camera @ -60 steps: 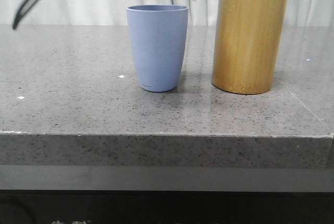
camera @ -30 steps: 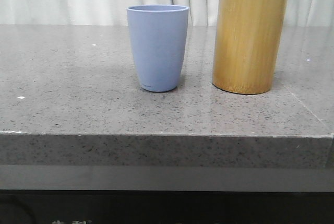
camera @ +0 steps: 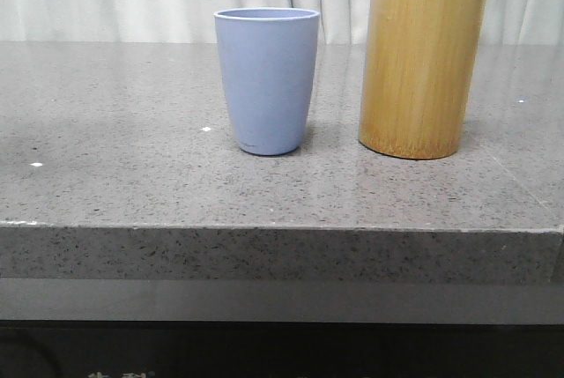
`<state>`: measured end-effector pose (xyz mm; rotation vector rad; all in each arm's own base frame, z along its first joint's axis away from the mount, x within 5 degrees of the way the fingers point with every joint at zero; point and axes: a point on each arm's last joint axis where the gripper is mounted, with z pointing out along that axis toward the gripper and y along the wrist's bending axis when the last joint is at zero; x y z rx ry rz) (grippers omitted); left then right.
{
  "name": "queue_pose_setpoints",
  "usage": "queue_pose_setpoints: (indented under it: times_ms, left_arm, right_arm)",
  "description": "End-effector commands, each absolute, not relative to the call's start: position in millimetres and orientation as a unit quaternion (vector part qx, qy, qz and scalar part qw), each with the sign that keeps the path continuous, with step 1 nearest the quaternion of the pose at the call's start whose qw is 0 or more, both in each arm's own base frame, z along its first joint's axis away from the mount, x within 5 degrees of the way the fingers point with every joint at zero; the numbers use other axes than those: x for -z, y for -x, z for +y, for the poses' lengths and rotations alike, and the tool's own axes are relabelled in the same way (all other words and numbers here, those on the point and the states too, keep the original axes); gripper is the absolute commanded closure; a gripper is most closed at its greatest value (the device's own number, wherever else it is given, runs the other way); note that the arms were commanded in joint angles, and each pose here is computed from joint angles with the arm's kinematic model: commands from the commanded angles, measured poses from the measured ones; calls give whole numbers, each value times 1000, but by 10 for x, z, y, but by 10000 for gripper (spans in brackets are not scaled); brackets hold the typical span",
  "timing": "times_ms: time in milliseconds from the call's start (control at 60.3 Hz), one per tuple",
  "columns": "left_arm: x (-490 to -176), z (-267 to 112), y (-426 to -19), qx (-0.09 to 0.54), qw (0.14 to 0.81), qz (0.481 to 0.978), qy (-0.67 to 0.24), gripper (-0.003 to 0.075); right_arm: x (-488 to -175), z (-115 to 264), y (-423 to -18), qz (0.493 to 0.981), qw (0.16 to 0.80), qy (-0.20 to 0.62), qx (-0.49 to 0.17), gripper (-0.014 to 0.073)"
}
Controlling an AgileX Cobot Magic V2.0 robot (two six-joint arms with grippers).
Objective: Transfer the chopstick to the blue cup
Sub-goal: 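Open the left gripper and withdraw it from the blue cup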
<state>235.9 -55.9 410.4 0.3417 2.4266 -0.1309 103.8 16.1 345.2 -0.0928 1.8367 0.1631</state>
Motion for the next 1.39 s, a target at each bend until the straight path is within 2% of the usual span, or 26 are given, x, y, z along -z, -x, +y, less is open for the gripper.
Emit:
queue_pose_setpoints:
  times_ms: [0, 182, 348, 531, 763, 896, 1078, 1244, 1377]
  left_arm:
    - [-4140, -476, -2148, 72, 415, 902, -99, 739]
    - [-3752, -362, -1763, 80, 468, 878, -67, 739]
    - [-3467, -281, -1356, 89, 544, 833, -55, 739]
    - [-3152, -204, -911, 99, 593, 798, -47, 739]
    - [-3066, -138, -525, 105, 653, 749, -47, 739]
    - [-3093, -120, -425, 107, 673, 730, -46, 739]
    - [-3092, -119, -418, 108, 674, 729, -46, 739]
    - [-3092, -119, -418, 108, 674, 729, -46, 739]
    - [-3092, -119, -418, 108, 674, 729, -46, 739]
  right_arm:
    - [-3622, 149, -1046, 763, 641, 34, -69, 17]
    - [-3622, 149, -1046, 763, 641, 34, -69, 17]
    - [-3623, 149, -1047, 763, 642, 34, -69, 17]
    - [-3638, 149, -1049, 758, 648, 31, -72, 17]
    - [-3656, 167, -1105, 752, 652, 16, -95, 17]
    - [-3722, 177, -1334, 752, 652, 10, -92, 17]
    - [-3881, 296, -1805, 761, 639, 22, -105, 17]
    - [-4018, 657, -2259, 770, 615, 54, -160, 17]
    - [-4028, 871, -2605, 776, 596, 37, -205, 17]
